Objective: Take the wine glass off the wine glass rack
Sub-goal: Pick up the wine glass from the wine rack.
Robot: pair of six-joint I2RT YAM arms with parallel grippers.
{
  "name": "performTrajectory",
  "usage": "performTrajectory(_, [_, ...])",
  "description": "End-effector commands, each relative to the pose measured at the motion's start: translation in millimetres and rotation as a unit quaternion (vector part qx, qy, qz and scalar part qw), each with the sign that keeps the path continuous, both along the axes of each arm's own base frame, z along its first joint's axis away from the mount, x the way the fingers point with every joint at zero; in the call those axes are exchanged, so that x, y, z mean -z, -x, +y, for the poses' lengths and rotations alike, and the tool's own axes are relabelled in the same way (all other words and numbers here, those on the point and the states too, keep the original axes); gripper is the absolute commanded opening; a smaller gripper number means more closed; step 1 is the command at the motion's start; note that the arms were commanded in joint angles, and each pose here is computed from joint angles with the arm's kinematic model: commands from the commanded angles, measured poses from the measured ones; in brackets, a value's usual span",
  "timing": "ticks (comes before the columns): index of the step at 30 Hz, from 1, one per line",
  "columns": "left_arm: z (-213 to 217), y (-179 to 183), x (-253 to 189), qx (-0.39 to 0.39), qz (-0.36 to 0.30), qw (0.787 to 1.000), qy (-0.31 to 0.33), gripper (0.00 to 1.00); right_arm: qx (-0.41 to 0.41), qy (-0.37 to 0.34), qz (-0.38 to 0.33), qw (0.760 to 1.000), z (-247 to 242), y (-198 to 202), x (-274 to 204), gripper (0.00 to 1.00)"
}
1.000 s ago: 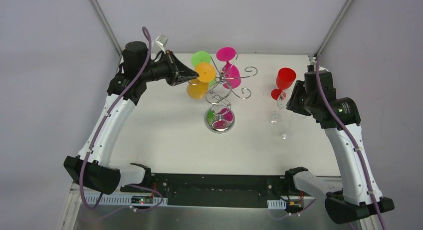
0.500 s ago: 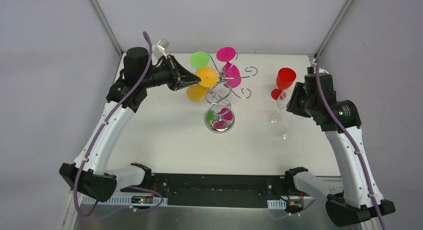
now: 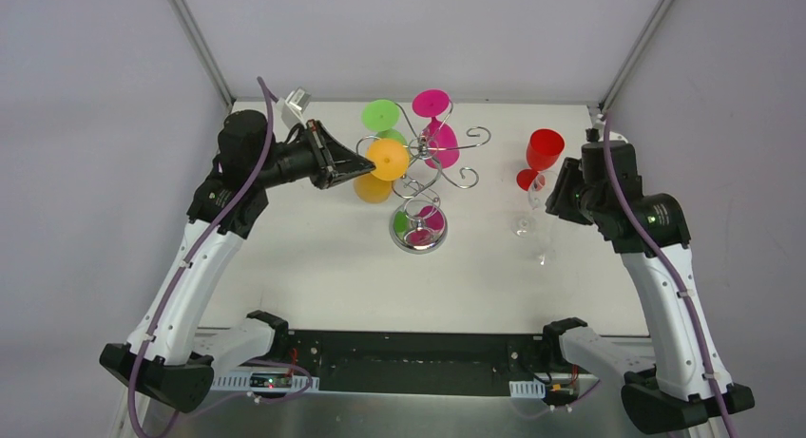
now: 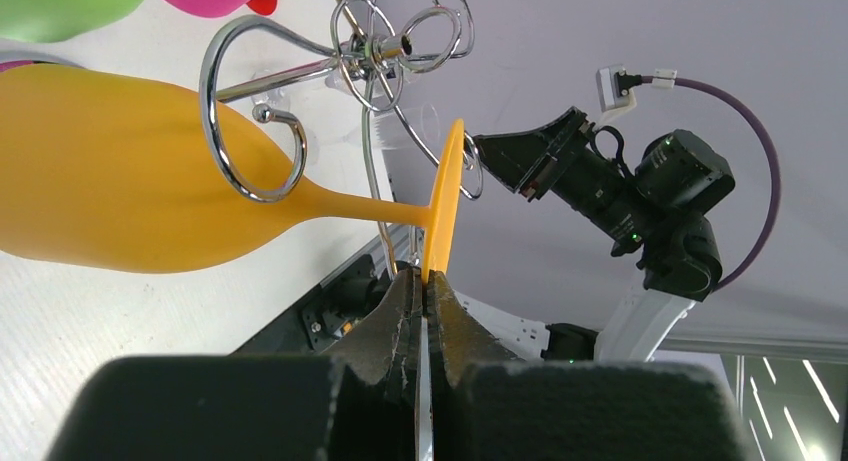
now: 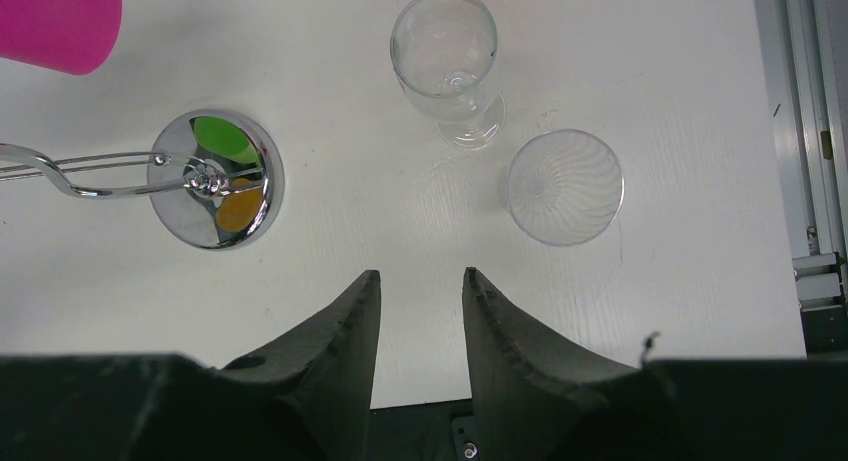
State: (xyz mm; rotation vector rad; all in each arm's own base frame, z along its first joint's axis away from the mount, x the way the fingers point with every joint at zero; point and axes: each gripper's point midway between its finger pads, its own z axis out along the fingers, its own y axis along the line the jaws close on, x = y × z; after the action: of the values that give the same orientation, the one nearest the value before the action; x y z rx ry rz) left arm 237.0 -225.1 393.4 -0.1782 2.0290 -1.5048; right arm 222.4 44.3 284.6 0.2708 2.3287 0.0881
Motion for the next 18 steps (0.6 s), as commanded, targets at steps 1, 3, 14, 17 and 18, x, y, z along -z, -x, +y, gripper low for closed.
performTrajectory(1, [0, 16, -14, 0.013, -0.023, 0.999, 0.020, 0.00, -0.002, -0.004, -0.013, 1.000, -1, 5, -9, 0.38])
performTrajectory(3, [1, 24, -15, 0.015, -0.026, 0.999, 0.023, 0.00, -0.006, -0.010, -0.014, 1.000, 2, 6, -11, 0.38])
performTrajectory(14, [12, 69, -9, 0.042, -0.036, 0.998, 0.030, 0.00, -0.110, -0.126, -0.018, 0.986, 51, 30, -39, 0.41])
performTrajectory(17, [14, 84, -9, 0.055, -0.046, 0.997, 0.034, 0.00, -0.147, -0.167, -0.017, 0.975, 67, 43, -46, 0.42])
performTrajectory(18, [15, 88, -10, 0.059, -0.050, 0.996, 0.035, 0.00, -0.158, -0.183, -0.018, 0.970, 73, 47, -49, 0.43])
